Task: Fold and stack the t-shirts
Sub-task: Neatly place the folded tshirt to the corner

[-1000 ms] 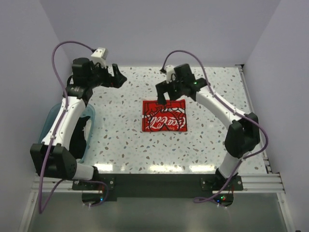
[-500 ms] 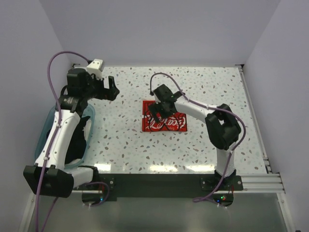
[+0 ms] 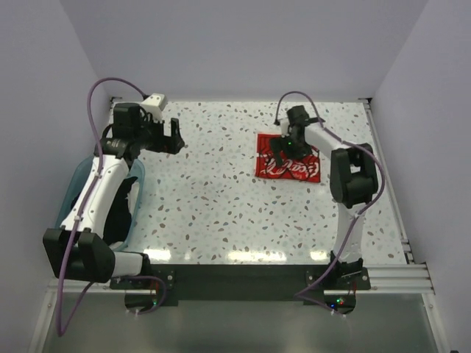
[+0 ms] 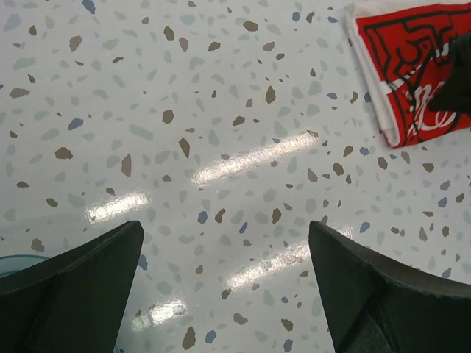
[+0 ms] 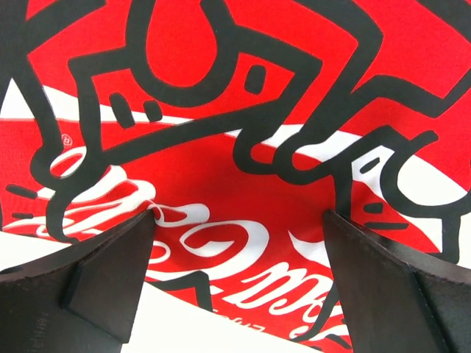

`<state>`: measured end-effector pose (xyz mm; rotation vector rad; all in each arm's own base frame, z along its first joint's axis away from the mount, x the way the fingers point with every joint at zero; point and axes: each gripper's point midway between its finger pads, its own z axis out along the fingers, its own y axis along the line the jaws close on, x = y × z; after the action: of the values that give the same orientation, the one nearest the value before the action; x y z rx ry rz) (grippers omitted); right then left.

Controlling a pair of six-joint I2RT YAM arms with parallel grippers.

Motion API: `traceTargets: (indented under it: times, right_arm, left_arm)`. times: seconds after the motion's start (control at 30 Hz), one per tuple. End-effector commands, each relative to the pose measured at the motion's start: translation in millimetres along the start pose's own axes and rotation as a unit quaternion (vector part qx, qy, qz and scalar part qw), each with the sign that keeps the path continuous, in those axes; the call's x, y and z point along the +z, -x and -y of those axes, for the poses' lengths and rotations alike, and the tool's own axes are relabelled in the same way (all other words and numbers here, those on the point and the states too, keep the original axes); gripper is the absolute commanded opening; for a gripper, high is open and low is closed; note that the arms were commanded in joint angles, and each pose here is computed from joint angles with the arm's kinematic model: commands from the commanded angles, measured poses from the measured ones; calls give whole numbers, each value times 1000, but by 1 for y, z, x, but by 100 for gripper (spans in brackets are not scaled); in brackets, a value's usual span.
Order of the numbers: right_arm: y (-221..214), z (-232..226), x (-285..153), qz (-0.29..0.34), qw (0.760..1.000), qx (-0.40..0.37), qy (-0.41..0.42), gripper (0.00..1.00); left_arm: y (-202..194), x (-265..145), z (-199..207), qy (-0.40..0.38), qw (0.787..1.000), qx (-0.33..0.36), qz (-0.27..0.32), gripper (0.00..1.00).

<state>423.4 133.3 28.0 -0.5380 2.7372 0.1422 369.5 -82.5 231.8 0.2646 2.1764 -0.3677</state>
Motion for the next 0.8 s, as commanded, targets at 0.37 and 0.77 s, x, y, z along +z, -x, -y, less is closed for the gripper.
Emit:
traceTargets:
  times: [0.37,0.77]
  right_arm:
    - [-21,208,-1,-66,996,-55,-32,99]
    - [35,157,-102,68,997,8,-40,99]
  left_arm:
    - [14,11,-3,-11,999,30,4,100]
    - [18,0,4,-22,999,32,15,100]
